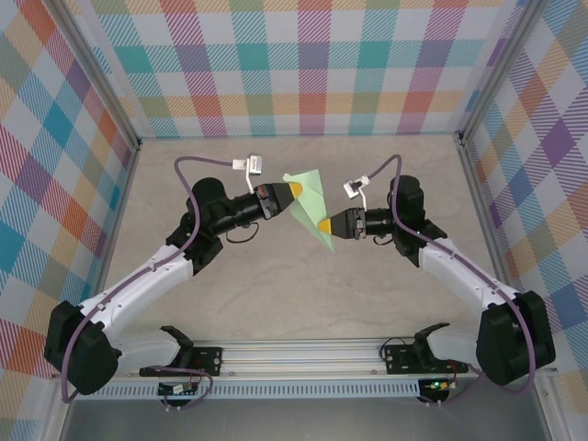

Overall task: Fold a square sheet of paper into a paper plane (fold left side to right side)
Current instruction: Turn over the paper at the center of the table.

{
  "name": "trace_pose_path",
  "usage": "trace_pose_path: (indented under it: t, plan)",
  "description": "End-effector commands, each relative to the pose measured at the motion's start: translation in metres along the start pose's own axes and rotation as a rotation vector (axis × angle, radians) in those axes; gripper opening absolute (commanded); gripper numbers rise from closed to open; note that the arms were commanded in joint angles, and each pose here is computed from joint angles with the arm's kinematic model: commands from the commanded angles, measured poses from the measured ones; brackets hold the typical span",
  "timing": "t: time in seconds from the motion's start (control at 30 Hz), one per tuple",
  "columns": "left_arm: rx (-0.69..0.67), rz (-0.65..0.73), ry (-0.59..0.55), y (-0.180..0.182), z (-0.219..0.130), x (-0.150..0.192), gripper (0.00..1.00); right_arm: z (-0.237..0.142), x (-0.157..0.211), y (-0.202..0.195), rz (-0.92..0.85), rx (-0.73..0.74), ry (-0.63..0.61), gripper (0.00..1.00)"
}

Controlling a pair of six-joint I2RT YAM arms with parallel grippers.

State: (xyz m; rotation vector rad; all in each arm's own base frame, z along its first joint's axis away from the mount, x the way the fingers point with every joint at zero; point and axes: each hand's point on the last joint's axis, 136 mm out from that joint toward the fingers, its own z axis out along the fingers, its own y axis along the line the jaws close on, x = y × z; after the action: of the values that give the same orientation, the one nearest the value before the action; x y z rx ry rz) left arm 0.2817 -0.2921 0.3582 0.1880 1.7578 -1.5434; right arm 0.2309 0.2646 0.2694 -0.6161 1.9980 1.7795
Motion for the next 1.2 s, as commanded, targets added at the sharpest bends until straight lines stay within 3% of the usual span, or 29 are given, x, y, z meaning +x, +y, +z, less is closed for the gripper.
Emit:
trace_pose_path:
  t: [0.0, 0.1, 0.2, 0.33, 0.47, 0.7, 0.9, 1.17]
  plan:
    - [0.018, 0.024, -0.001, -0.005, -0.003, 0.0, 0.0, -0.003, -0.004, 0.015, -0.068, 0.008, -0.009, 0.31]
    - [-0.01, 0.027, 0.006, 0.0, -0.004, 0.003, 0.02, -0.004, -0.002, 0.013, -0.072, 0.036, -0.006, 0.2]
    - [-0.073, 0.037, 0.01, 0.012, -0.007, 0.006, 0.14, -0.005, 0.0, 0.009, -0.078, 0.089, -0.003, 0.1]
    - [-0.249, 0.069, -0.001, 0.037, -0.021, 0.006, 0.56, -0.007, 0.009, -0.006, -0.092, 0.233, 0.03, 0.06]
    - [-0.497, 0.127, -0.069, 0.064, -0.06, -0.002, 0.78, -0.024, 0.016, -0.039, -0.097, 0.527, 0.075, 0.06]
    - [-0.839, 0.173, -0.209, 0.095, -0.145, -0.003, 0.84, -0.069, 0.027, -0.095, -0.249, 1.283, 0.305, 0.07]
    - [-1.002, 0.16, -0.283, 0.107, -0.194, 0.001, 0.84, -0.078, 0.028, -0.121, -0.402, 1.742, 0.568, 0.05]
    - [-1.138, 0.142, -0.311, 0.117, -0.221, 0.003, 0.84, -0.048, 0.03, -0.161, -0.574, 1.983, 0.809, 0.08]
